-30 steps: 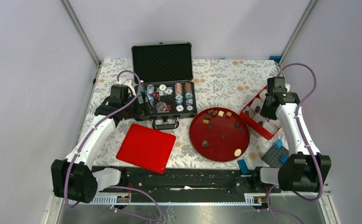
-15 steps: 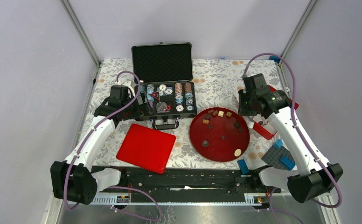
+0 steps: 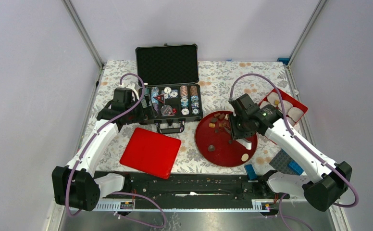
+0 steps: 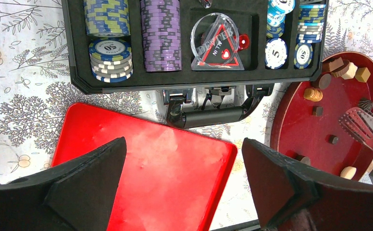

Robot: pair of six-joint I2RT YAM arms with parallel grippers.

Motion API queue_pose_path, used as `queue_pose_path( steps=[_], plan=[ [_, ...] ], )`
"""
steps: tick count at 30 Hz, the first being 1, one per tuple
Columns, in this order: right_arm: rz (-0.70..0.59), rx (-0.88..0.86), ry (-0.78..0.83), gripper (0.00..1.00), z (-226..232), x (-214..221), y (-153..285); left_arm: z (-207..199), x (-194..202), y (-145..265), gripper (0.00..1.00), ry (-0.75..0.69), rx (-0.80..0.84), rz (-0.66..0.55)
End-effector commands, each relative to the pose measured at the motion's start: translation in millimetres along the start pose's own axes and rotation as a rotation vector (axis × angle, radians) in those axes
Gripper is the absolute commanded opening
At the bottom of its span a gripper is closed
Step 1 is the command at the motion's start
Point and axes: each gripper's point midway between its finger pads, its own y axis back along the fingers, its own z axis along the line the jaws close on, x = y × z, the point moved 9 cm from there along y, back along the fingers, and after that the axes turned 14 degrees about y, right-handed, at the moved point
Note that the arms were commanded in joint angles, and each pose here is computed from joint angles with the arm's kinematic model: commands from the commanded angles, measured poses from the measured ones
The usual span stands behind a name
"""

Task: Pack the chocolate

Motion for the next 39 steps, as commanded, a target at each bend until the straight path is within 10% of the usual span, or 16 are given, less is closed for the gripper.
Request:
queue_pose_path(
  steps=[1, 39],
  plan=[
    [-0.058, -0.015, -0.033, 0.40, 11, -5, -4, -14, -14, 11, 0.99, -0.019, 0.056, -0.069],
    [0.003, 0.154, 0.130, 0.34, 44, -11, -39, -10, -11, 9, 0.99, -0.025, 0.038, -0.069]
  ],
)
